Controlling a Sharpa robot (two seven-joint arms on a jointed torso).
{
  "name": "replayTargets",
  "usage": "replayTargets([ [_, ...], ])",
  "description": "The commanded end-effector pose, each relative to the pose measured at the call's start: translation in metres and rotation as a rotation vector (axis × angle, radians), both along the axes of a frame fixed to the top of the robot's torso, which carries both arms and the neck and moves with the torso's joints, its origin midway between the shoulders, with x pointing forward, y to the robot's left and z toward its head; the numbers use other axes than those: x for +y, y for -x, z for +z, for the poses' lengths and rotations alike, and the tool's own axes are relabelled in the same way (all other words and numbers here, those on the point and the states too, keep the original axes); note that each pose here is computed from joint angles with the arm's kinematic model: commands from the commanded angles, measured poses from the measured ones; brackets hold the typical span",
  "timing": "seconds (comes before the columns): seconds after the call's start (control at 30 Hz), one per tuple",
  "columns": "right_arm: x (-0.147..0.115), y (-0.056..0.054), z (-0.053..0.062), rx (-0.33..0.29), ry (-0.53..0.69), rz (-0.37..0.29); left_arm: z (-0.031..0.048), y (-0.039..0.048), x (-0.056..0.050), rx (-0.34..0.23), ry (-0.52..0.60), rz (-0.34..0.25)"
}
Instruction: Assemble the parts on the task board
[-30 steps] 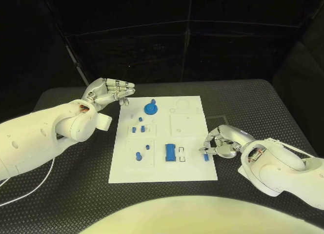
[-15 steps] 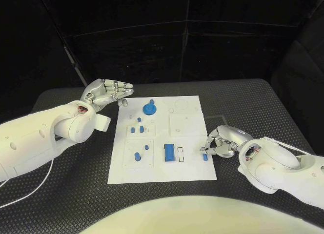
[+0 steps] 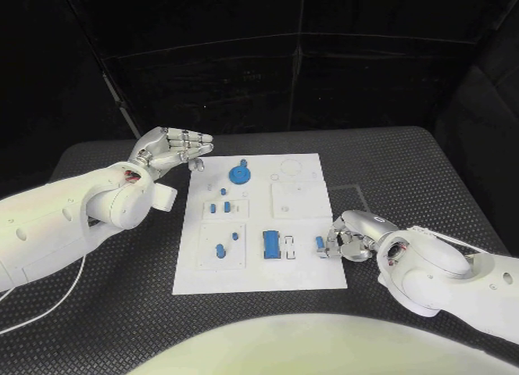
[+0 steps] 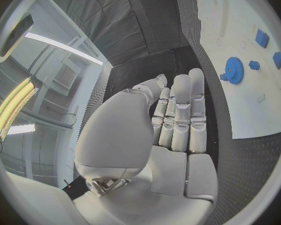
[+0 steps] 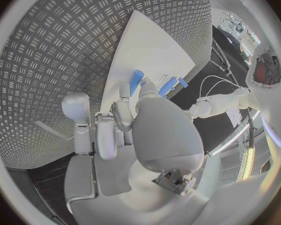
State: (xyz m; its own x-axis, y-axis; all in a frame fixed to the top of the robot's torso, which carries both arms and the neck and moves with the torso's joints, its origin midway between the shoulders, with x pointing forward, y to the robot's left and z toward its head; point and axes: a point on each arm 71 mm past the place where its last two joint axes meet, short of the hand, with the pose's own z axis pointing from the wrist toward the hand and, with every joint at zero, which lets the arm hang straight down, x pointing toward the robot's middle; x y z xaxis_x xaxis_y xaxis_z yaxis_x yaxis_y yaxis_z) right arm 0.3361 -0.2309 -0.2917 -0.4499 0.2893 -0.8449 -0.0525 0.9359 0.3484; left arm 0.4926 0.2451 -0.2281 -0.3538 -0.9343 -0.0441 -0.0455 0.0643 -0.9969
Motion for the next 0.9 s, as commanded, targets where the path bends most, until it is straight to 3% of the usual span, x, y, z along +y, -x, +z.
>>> replayTargets([
  [0.03, 0.0, 0.003, -0.006, 0.034, 0.053, 0.021, 0.0013, -0.0002, 0.0, -0.005, 0.012, -0.004],
  [0.9, 0.014, 0.002, -0.002, -0.032, 0.1, 0.045, 0.0008, 0.0005, 0.0, 0.0, 0.012, -0.009],
])
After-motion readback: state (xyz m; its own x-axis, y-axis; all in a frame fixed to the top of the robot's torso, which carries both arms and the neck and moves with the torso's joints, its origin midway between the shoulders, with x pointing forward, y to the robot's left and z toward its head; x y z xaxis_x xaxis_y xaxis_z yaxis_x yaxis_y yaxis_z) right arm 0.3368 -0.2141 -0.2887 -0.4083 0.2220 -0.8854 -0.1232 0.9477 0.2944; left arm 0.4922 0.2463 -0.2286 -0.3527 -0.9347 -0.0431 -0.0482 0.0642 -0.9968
